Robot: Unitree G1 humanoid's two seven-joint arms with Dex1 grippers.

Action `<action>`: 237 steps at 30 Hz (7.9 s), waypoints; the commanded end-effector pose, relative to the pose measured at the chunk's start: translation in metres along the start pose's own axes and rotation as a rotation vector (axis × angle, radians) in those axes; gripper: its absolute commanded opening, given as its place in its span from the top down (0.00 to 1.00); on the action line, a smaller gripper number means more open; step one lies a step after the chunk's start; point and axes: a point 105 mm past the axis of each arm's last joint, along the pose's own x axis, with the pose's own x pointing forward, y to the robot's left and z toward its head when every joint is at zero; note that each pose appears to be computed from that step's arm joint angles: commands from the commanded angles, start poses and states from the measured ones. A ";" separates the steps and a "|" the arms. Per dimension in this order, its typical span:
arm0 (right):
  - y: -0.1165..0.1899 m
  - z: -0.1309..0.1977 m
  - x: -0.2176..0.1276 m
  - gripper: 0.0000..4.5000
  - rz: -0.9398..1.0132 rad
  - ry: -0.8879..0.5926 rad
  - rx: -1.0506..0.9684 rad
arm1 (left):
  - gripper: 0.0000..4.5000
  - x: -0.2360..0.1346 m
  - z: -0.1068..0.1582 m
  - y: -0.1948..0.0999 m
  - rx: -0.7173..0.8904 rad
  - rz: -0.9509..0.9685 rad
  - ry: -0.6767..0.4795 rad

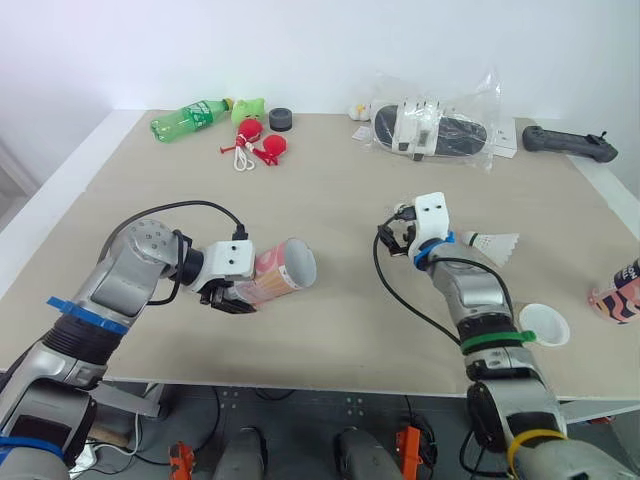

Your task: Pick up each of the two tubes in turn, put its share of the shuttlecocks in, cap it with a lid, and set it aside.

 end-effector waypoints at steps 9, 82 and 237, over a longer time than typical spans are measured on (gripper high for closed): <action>-0.005 0.017 0.015 0.81 -0.033 -0.072 -0.009 | 0.36 0.013 0.000 -0.011 -0.012 -0.045 -0.007; -0.120 -0.010 -0.161 0.01 -0.237 0.097 -0.021 | 0.36 0.033 0.006 -0.016 -0.010 -0.096 -0.056; -0.128 0.040 -0.200 0.01 0.786 0.720 -0.923 | 0.36 0.063 0.099 -0.002 -0.172 0.217 -0.692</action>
